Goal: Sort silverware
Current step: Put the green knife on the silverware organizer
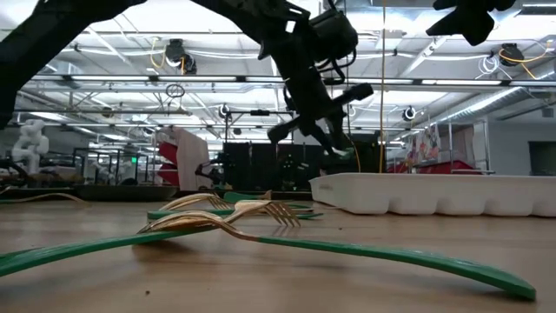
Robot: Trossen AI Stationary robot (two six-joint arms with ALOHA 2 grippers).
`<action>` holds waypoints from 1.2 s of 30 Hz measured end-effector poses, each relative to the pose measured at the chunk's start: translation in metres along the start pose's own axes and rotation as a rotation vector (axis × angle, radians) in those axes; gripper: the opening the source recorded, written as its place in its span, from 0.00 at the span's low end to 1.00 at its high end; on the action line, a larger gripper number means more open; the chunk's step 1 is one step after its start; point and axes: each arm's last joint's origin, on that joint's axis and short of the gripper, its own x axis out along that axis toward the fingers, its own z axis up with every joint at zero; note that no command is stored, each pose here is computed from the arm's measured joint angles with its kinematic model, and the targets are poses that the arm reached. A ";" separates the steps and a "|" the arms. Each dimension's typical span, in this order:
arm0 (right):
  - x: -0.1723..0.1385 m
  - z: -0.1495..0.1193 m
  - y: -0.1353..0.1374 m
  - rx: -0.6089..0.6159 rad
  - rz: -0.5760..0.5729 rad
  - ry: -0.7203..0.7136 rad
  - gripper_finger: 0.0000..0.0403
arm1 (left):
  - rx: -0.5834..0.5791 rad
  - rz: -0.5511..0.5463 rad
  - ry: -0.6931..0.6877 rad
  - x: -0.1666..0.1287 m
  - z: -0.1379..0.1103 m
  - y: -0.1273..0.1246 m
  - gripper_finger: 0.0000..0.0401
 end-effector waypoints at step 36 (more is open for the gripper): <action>0.000 0.000 0.000 -0.037 0.002 0.001 0.61 | 0.013 -0.054 0.035 0.007 -0.015 -0.015 0.08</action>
